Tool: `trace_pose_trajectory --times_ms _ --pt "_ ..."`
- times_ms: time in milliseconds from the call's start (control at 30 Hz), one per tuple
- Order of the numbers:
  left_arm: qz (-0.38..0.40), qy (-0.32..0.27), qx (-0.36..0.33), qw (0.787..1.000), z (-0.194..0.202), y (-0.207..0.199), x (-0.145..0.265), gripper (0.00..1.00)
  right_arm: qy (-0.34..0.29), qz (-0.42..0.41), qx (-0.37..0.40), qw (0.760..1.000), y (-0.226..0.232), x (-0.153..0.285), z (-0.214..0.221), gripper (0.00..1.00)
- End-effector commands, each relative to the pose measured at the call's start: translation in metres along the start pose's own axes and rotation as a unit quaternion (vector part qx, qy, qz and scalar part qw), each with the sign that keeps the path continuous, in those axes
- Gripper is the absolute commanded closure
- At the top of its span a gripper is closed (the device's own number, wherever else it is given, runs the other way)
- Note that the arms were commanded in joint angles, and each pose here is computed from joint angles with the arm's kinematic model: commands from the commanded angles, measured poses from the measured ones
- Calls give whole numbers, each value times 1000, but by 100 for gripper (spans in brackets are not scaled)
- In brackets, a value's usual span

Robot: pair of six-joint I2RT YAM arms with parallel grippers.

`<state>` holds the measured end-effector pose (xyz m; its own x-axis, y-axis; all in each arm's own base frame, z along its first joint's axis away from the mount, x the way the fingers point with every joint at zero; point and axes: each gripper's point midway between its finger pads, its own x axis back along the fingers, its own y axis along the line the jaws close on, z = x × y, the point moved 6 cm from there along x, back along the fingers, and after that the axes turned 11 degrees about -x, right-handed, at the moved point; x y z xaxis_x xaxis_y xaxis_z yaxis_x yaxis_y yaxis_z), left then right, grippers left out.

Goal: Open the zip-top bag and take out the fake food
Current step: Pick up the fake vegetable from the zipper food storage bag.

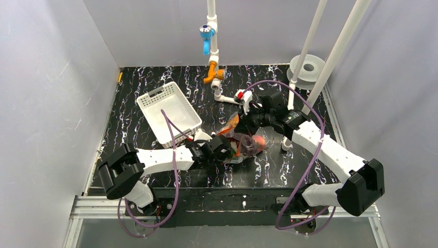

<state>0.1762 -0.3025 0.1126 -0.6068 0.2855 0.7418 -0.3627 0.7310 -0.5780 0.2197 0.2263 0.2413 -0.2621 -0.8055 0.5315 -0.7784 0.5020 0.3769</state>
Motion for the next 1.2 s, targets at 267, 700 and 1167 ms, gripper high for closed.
trace_pose_trajectory --times_ms 267,700,1167 --pt "26 -14 -33 999 -11 4 23 100 -32 -4 37 999 1 10 -3 99" --pt "81 -15 -26 996 -22 1 50 100 -17 -31 55 998 2 7 15 99" --pt "192 33 -29 980 -13 -10 70 100 -19 -27 55 998 0 9 15 99"
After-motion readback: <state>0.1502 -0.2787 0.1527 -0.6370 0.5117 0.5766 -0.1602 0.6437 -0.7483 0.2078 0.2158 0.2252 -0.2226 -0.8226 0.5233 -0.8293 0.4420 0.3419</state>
